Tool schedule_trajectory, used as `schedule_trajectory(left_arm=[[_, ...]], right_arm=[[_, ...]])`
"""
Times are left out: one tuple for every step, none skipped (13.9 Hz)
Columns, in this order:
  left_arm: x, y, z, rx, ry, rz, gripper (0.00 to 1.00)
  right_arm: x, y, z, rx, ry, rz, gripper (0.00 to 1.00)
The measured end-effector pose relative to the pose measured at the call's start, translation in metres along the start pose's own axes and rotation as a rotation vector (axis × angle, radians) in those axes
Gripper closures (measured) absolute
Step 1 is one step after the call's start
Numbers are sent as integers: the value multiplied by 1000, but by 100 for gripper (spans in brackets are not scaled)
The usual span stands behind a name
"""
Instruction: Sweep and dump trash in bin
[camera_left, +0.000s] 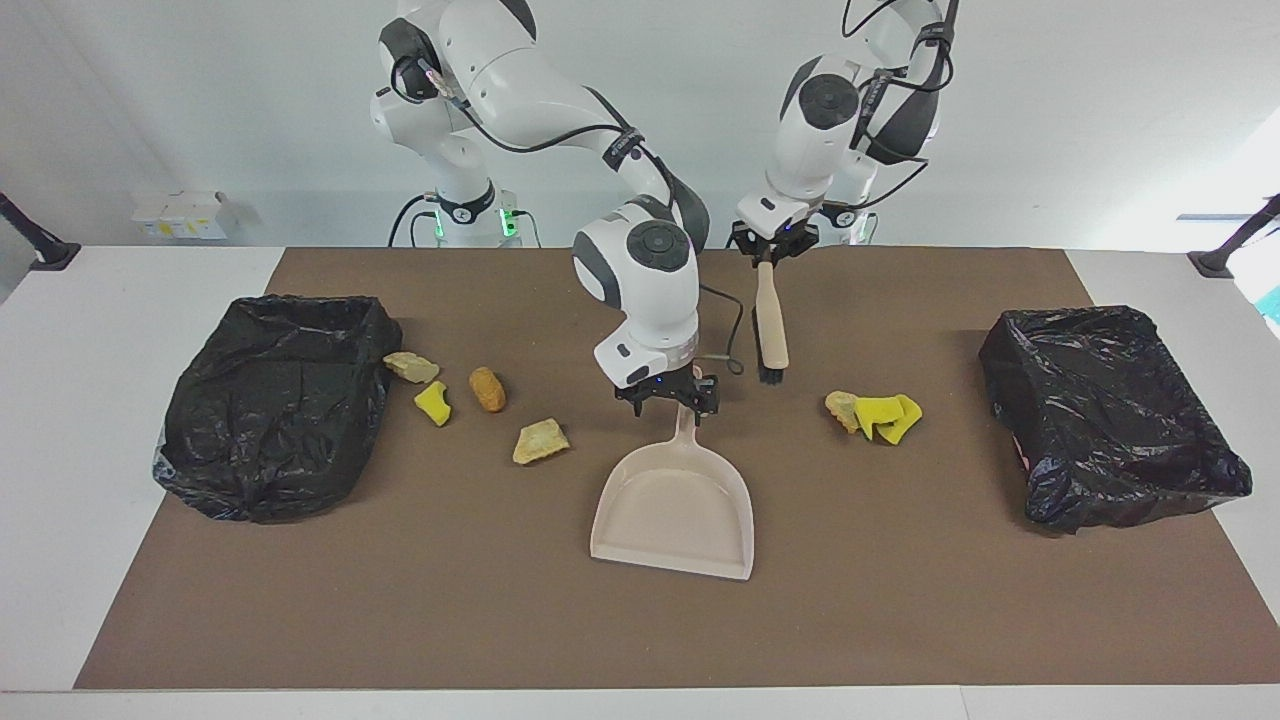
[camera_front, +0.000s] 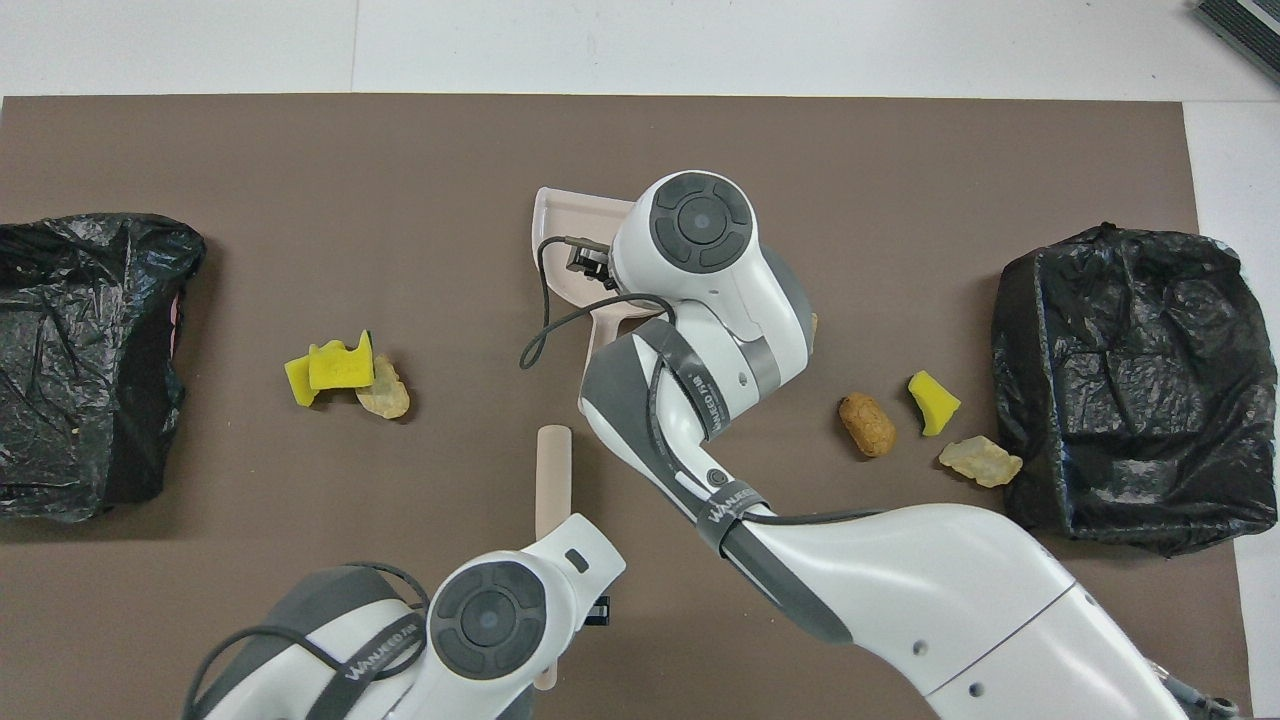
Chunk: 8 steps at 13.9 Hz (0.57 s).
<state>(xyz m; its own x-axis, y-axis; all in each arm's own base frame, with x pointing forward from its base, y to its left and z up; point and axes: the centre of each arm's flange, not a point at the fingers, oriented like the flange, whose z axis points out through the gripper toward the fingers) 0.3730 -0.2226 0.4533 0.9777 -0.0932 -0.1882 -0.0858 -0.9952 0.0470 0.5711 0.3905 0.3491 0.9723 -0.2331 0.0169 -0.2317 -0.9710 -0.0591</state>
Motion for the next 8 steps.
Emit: schedule_trajectory(left_arm=[[8,-22,-8,3,14,-5,74],[16,-44,-13,24,27,-4,74],[23,-65,-16,49,37,-3,74],[29,-86,-19,66,43,-8,74],[36,-108,-21,76,47,-13,74],[43,-132,-25,82,54,-15,74],[52,-152,-30,82,69,-20,74],[62,-171,-36,78,99,-32,74]], right_arm=[[-12,0,2,-4,-19,-6,4],[-21,0,2,-3,-33,-8,4],[-26,1,2,0,-42,-8,4],[-28,1,0,2,-46,-6,4],[-30,1,-2,3,-47,-8,4],[-32,-1,-3,3,-47,-11,4],[-33,-2,-4,4,-46,-14,4],[-34,-3,-5,7,-43,-17,4]])
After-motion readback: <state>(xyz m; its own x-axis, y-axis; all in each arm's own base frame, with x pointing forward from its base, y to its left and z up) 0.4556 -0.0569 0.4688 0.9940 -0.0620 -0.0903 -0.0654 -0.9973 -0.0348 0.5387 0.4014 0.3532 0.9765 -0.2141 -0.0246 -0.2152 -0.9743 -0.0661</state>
